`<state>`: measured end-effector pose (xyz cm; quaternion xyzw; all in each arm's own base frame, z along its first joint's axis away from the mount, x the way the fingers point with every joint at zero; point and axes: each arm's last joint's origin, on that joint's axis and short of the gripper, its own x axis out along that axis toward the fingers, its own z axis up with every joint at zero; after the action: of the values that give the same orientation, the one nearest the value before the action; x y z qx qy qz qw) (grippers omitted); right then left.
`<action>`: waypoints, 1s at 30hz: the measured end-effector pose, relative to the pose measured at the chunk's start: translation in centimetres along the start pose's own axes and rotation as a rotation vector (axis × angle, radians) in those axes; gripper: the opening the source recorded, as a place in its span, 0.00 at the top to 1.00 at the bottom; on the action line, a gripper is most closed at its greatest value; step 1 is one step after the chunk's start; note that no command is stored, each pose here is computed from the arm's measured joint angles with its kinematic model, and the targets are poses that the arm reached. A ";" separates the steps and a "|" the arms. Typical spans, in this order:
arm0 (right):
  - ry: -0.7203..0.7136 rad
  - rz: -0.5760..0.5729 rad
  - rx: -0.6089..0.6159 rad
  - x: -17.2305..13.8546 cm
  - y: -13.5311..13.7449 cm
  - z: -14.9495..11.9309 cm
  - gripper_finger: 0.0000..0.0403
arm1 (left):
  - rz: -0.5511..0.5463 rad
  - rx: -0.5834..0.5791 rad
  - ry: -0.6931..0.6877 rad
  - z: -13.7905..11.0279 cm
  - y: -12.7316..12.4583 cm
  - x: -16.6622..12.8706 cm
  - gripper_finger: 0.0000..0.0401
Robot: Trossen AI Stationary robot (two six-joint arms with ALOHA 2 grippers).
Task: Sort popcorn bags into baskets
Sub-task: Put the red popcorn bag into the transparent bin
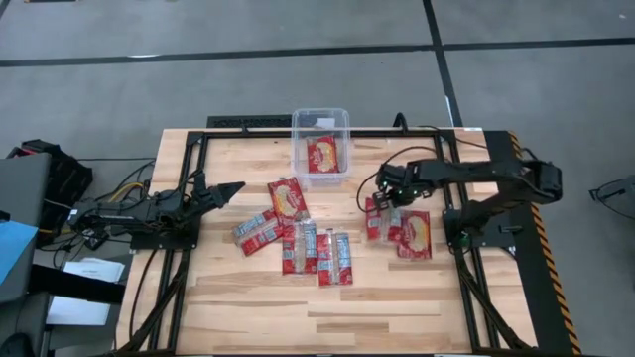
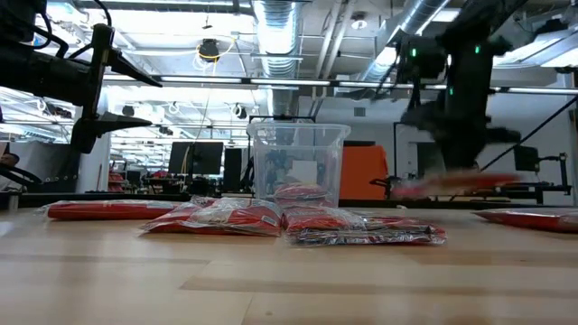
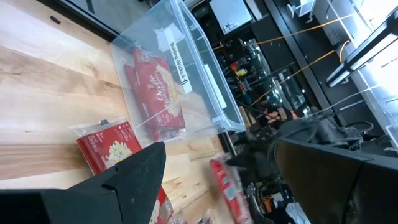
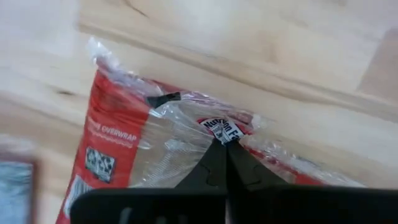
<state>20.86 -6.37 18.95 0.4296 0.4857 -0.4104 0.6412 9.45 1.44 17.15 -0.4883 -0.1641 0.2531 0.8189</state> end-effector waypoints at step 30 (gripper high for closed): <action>-0.514 0.348 -0.240 -15.2 8.4 16.7 0.99 | -0.005 0.011 0.009 0.0 0.0 0.0 0.27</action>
<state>30.43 -18.12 37.76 0.3101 0.2723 -0.3297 0.8491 9.46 1.42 17.15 -0.4843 -0.1603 0.2498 0.8230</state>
